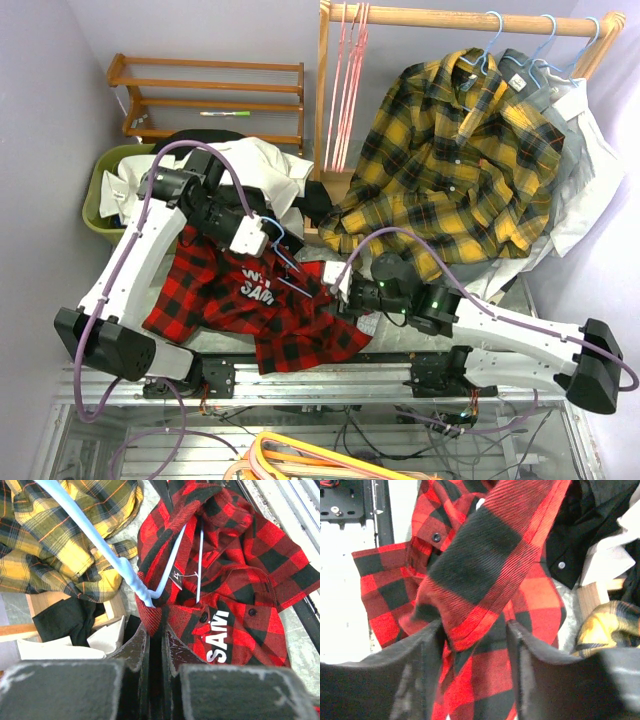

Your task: Place the shirt on the hanger

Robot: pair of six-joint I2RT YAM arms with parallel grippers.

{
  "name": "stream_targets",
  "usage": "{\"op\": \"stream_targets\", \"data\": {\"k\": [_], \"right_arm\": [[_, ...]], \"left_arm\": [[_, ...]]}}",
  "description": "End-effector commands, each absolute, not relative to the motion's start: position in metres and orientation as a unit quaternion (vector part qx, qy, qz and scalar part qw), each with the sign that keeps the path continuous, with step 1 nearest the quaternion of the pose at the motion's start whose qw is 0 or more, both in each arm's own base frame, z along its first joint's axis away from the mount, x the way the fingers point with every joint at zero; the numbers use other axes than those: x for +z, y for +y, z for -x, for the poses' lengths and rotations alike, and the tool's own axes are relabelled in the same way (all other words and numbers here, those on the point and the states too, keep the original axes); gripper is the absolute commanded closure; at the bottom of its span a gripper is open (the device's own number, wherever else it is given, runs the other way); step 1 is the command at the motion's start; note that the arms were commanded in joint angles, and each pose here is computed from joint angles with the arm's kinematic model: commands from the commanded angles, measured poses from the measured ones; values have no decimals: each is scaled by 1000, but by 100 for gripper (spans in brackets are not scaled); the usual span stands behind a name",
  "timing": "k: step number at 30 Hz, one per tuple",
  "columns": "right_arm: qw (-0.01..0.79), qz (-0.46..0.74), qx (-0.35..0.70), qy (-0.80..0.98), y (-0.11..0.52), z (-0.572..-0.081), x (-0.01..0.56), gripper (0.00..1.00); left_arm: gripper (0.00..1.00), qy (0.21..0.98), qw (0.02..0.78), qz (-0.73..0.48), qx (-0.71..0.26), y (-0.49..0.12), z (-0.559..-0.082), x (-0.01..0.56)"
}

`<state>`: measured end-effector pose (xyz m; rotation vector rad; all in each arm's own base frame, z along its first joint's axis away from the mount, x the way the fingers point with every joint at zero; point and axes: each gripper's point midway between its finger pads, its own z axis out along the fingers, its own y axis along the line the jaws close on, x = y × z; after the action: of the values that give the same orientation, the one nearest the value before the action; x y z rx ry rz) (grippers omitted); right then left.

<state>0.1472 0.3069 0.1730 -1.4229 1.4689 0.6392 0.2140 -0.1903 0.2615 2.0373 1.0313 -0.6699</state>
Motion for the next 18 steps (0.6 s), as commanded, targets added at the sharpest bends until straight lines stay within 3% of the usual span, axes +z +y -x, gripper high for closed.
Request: {"op": "stream_targets", "data": {"k": [1,4,7,8,9,10,18], "right_arm": [[495,573,290,585,323,-160,197,60],[504,571,296,577,327,-162,199,57],[513,568,309,564,334,-162,209,66],[516,567,316,558,337,-161,214,74],[521,565,322,553,339,-161,219,91],[526,560,327,550,342,-161,225,100],[559,546,354,514,354,-161,273,100]], "left_arm": [[93,375,398,-786,-288,-202,-197,277],[93,370,401,-785,-294,-204,-193,280],[93,362,404,-784,-301,-207,-188,281],[93,359,405,-785,-303,-208,-187,280],[93,358,403,-785,-306,-209,-185,279],[93,356,402,-785,-309,-210,-183,278],[93,348,395,-785,-327,-218,-179,275]]}}
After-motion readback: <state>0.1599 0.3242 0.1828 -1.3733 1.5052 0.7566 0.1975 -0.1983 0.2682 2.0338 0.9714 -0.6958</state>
